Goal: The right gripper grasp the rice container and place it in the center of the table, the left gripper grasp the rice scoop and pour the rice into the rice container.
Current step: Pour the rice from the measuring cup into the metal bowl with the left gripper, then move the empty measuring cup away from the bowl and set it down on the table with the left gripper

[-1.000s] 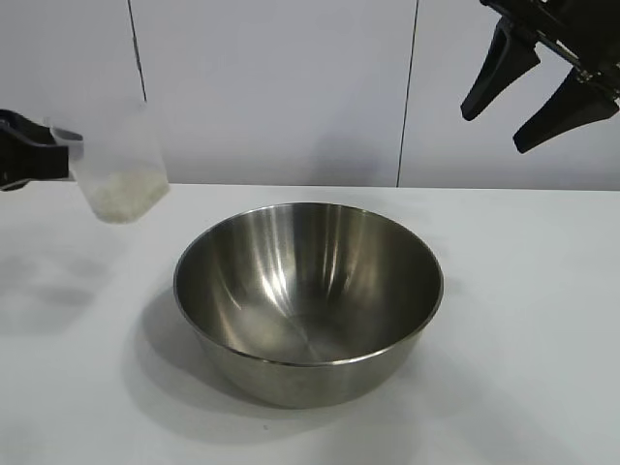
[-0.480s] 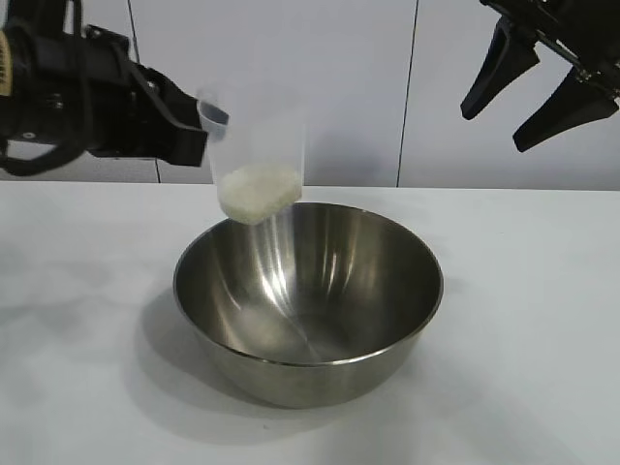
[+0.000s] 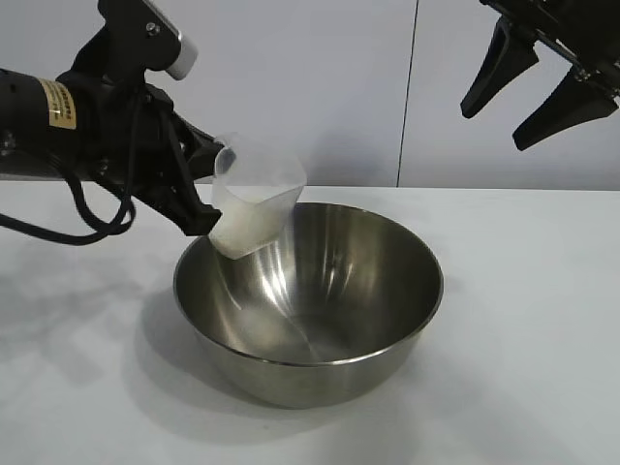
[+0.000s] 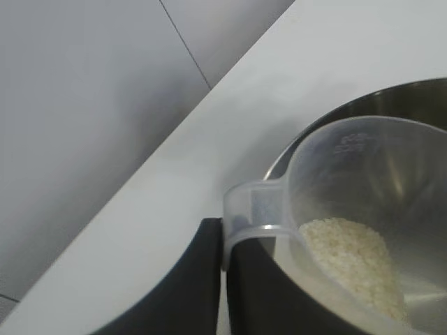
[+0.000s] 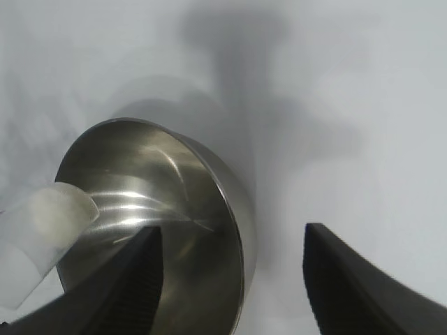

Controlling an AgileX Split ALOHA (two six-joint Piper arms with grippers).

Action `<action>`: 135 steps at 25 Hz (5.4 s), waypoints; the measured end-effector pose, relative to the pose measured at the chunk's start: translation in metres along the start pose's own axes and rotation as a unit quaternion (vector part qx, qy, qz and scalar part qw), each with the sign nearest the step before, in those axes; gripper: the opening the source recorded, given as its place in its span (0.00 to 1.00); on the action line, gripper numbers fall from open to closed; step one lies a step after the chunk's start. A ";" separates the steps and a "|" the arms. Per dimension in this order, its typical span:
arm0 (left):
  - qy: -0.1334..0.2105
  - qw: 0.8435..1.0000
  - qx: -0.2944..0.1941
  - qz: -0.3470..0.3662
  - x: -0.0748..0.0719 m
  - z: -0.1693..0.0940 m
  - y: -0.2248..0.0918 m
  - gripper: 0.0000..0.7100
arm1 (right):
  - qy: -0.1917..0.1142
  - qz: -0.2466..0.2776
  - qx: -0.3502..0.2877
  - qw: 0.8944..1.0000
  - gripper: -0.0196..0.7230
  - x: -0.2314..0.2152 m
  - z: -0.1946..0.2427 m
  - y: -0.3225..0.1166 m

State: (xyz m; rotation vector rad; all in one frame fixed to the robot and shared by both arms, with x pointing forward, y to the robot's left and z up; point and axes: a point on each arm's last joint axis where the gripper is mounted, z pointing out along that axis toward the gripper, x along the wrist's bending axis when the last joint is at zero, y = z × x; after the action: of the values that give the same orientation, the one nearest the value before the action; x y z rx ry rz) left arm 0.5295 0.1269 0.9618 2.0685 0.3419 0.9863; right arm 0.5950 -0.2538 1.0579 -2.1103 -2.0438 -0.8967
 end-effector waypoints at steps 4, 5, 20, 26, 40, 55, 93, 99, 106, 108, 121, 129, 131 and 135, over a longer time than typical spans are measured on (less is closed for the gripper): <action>0.017 0.997 0.005 0.080 -0.007 0.001 0.007 0.01 | 0.000 0.000 -0.002 1.000 0.58 0.000 0.000 0.000; 0.018 0.994 0.004 0.105 -0.012 0.001 0.011 0.01 | -0.001 0.000 -0.004 1.000 0.58 0.000 0.000 0.001; 0.188 0.869 0.063 0.453 -0.045 -0.013 0.057 0.01 | -0.002 0.000 -0.009 1.000 0.58 0.000 0.000 0.002; 0.191 0.836 0.055 0.511 -0.057 -0.016 0.068 0.01 | -0.002 0.000 -0.009 1.000 0.58 0.000 0.000 0.002; 0.147 0.742 0.010 0.654 -0.079 -0.016 0.080 0.01 | -0.001 0.000 -0.009 1.000 0.58 0.000 0.000 0.002; 0.104 0.640 0.018 0.762 -0.086 -0.014 0.076 0.01 | -0.001 0.000 -0.009 1.000 0.58 0.000 0.000 0.002; 0.124 0.891 0.116 -0.421 0.095 -0.059 -0.011 0.01 | -0.001 0.000 -0.009 1.000 0.58 0.000 0.000 0.002; 0.154 0.840 0.129 -0.504 0.123 -0.080 -0.045 0.01 | -0.001 0.000 -0.009 1.000 0.58 0.000 0.000 0.002; 0.248 0.837 0.139 -0.468 0.132 -0.088 -0.060 0.01 | -0.001 0.000 -0.009 1.000 0.58 0.000 0.000 0.002; 0.270 0.829 0.154 -0.466 0.128 -0.089 -0.069 0.01 | -0.001 0.000 -0.009 1.000 0.58 0.000 0.000 0.002; 0.235 0.869 0.181 -0.396 0.071 -0.056 -0.093 0.01 | -0.003 0.000 -0.021 1.000 0.58 -0.001 0.000 0.004; 0.229 0.877 0.142 -0.398 0.039 -0.029 -0.117 0.01 | -0.004 0.000 -0.022 1.000 0.58 -0.001 0.000 0.004; 0.222 0.879 0.139 -0.399 0.033 -0.023 -0.123 0.01 | -0.004 0.000 -0.022 1.000 0.58 -0.001 0.000 0.004; 0.211 0.885 0.115 -0.399 0.029 -0.017 -0.125 0.01 | -0.004 0.000 -0.022 1.000 0.58 -0.001 0.000 0.004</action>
State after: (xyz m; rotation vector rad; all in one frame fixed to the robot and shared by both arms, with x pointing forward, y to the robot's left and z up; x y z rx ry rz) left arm 0.5470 0.2322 0.8888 1.6111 1.4648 0.8707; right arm 0.5987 -0.2549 1.0590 -2.1387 -2.0456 -0.9435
